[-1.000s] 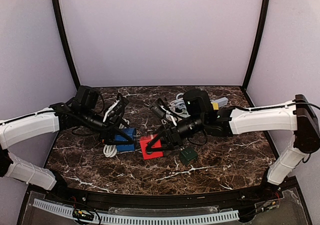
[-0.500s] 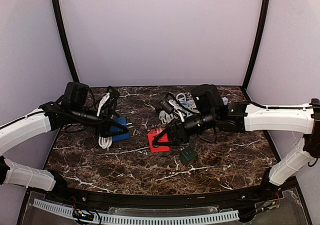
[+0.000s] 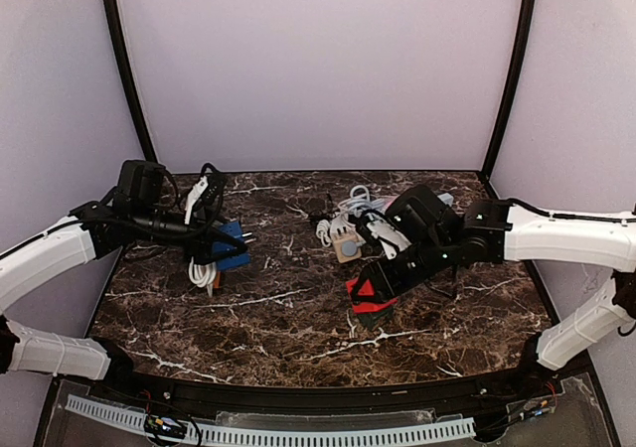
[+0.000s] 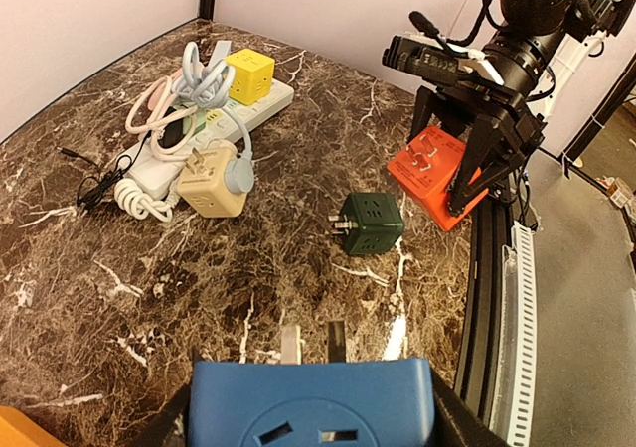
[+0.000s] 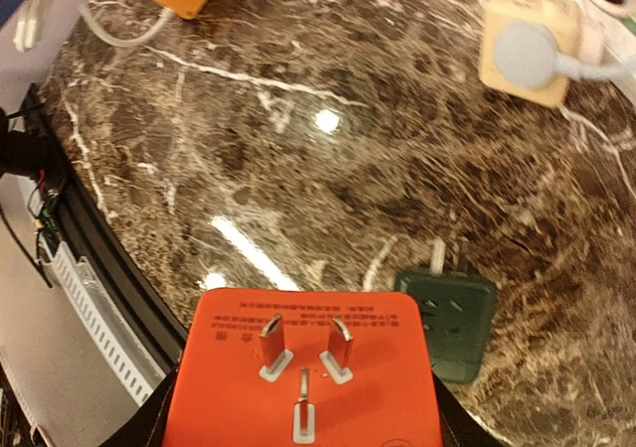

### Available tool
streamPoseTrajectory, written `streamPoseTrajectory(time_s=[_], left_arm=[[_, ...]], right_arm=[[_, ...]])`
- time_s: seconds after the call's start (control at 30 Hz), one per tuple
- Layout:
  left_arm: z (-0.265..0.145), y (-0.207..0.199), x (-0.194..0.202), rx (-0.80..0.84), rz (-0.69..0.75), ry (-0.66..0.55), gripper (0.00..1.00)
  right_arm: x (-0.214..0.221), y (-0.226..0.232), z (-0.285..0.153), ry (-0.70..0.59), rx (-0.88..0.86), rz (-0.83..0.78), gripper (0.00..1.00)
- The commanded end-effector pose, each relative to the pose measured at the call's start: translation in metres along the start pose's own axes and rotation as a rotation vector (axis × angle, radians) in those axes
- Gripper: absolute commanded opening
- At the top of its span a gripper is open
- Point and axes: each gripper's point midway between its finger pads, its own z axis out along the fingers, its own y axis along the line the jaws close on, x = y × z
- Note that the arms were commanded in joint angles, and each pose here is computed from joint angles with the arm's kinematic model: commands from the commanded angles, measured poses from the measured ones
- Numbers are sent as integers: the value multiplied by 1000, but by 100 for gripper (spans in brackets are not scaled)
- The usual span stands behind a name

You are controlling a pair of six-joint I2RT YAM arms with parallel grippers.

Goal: Pull the plug off the socket

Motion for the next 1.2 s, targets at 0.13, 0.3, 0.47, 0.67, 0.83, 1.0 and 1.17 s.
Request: streamPoseTrajectory(time_s=[0.13, 0.3, 0.47, 0.67, 0.83, 1.0, 1.17], left_arm=[[-5, -4, -15, 17, 36, -45, 1], [-5, -4, -13, 13, 35, -42, 1], [-4, -3, -13, 14, 33, -40, 1], [-3, -3, -12, 18, 28, -36, 1], [-3, -3, -11, 20, 27, -34, 1], [-3, -3, -11, 25, 24, -34, 1], [-1, -4, -11, 36, 19, -34, 1]], right_arm=[[55, -80, -10, 125, 297, 232, 0], [67, -104, -12, 161, 364, 286, 0], [72, -115, -5, 184, 386, 309, 0], [74, -124, 8, 206, 407, 332, 5], [75, -130, 13, 212, 408, 351, 21], [78, -135, 16, 219, 411, 370, 34], [77, -135, 17, 217, 405, 375, 50]])
